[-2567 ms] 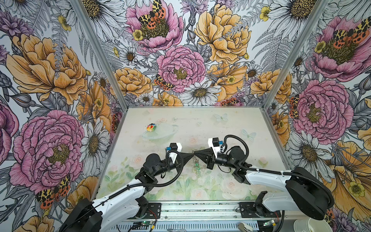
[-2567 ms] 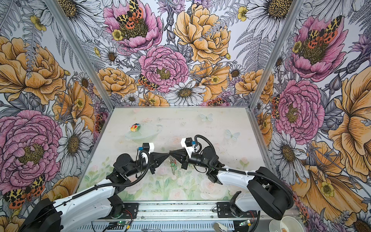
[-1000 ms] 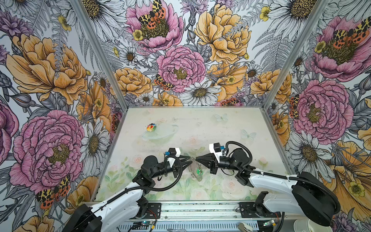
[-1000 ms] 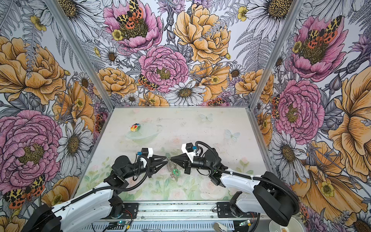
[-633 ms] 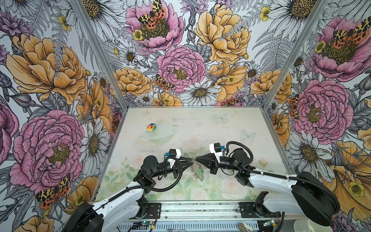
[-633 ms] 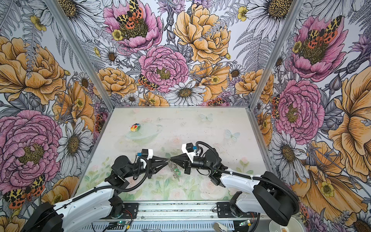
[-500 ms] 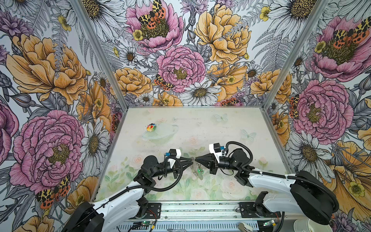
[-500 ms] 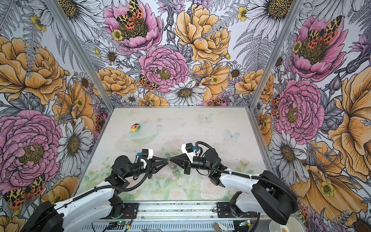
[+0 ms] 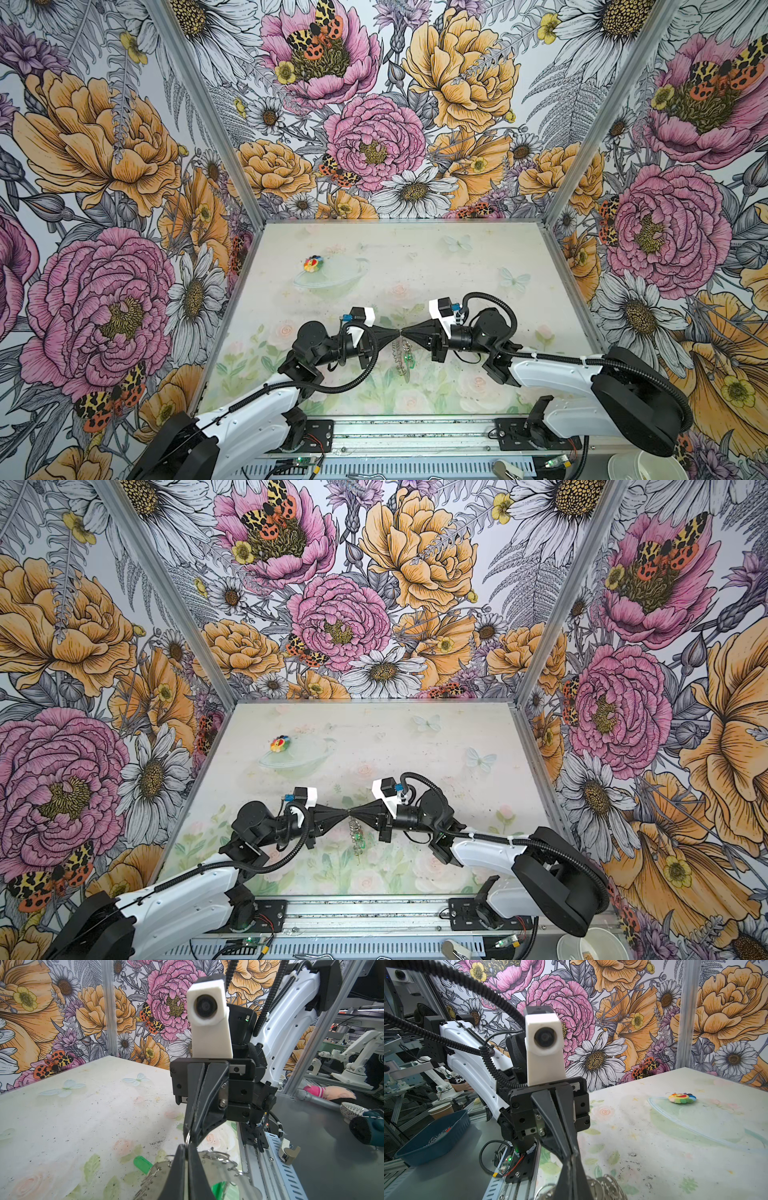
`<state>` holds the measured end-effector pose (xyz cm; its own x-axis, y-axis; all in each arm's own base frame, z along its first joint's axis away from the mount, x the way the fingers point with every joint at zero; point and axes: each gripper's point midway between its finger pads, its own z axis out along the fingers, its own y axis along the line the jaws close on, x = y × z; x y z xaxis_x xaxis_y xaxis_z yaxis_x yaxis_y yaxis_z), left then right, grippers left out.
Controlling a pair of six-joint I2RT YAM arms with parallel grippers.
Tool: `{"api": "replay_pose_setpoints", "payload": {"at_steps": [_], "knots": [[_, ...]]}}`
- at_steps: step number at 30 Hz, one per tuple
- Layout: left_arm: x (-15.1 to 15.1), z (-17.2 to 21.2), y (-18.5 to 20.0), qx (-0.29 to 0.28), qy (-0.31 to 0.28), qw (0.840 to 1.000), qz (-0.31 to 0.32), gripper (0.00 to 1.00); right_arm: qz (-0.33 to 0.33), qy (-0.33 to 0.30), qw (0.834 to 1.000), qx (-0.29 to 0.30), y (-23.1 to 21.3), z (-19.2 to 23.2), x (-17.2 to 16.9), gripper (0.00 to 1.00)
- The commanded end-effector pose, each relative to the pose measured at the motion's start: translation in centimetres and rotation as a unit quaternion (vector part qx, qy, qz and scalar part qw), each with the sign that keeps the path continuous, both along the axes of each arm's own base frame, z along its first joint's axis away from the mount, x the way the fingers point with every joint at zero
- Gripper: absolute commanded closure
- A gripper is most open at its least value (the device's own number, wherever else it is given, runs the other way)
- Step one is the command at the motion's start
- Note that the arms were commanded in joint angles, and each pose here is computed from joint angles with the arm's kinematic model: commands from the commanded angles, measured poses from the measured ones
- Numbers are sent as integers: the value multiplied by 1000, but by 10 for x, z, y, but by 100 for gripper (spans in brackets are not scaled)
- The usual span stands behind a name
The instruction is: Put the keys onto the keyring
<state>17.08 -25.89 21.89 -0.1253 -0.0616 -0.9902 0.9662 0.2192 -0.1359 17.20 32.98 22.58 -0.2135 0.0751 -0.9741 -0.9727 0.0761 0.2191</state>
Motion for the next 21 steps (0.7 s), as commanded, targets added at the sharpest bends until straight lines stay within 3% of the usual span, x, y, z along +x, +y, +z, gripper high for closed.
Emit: {"api": "replay_pose_setpoints", "payload": {"at_steps": [1,7,14,15,21], "knots": [[-7,0,-7,5,2,1000,-31,92,16,-32,999,37,5,25,-8,100],[-9,2,-10,5,3,999,-41,92,17,-31,999,36,6,23,-9,100],[-5,2,-11,8,11,1000,-28,100,-3,-28,1000,13,6,13,-3,100],[-1,2,-12,11,13,1000,-16,100,-12,-29,999,4,3,11,0,98],[23,-8,-16,105,17,992,75,100,-86,-64,991,-80,-36,-4,19,59]]}}
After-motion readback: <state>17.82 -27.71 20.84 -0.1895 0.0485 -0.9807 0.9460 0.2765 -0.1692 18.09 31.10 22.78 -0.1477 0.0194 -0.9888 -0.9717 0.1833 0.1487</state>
